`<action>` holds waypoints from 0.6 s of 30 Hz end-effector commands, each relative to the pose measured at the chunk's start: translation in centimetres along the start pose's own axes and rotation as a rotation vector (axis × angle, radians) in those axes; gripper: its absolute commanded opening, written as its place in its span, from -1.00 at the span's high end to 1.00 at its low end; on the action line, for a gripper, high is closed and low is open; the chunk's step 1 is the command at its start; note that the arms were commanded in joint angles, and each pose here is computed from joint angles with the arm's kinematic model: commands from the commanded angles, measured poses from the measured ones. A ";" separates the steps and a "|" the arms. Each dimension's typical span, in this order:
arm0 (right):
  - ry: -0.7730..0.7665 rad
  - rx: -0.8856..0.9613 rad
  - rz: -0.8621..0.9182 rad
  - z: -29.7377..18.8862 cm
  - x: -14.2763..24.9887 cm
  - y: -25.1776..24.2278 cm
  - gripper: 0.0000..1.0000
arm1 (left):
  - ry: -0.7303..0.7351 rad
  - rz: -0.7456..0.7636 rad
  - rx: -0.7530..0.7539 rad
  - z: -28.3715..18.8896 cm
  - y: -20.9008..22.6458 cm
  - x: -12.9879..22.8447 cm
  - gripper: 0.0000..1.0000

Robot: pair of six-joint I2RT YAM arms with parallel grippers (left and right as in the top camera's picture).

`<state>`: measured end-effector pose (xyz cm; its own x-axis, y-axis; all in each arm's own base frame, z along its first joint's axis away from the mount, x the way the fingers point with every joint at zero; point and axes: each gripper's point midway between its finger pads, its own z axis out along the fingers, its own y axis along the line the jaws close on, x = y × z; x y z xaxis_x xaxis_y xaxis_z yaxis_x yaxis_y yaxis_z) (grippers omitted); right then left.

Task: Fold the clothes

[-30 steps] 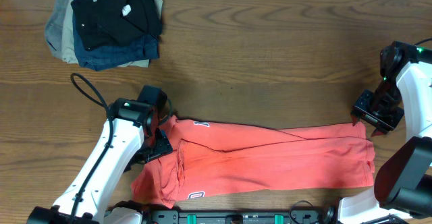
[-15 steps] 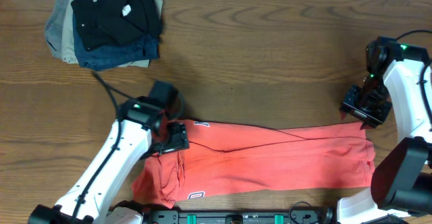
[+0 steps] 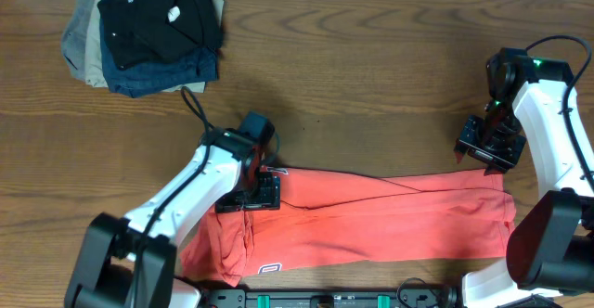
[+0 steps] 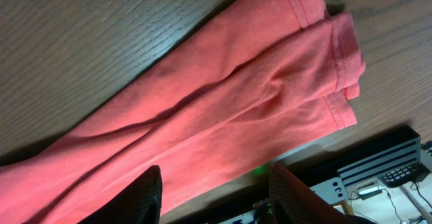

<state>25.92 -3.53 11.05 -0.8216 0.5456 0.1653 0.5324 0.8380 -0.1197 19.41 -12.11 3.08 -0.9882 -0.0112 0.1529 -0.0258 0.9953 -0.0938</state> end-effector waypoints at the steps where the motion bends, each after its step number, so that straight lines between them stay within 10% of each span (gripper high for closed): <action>1: -0.020 -0.007 -0.020 -0.4 0.2 0.1 0.01 | 0.045 0.012 -0.010 1.0 0.2 0.6 -0.57; 13: -0.024 -0.008 -0.020 -0.4 0.1 0.2 0.01 | 0.068 0.022 -0.020 1.0 0.4 1.0 0.87; 18: -0.026 -0.007 -0.020 -0.4 0.1 0.2 0.01 | 0.132 0.010 -0.050 0.6 1.2 2.8 0.88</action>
<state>26.05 -3.55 11.02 -0.8240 0.5431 0.1613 0.5305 0.8396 -0.1171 17.34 -11.33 2.68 -0.9664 0.0045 0.2569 -0.0107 0.9983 -0.0578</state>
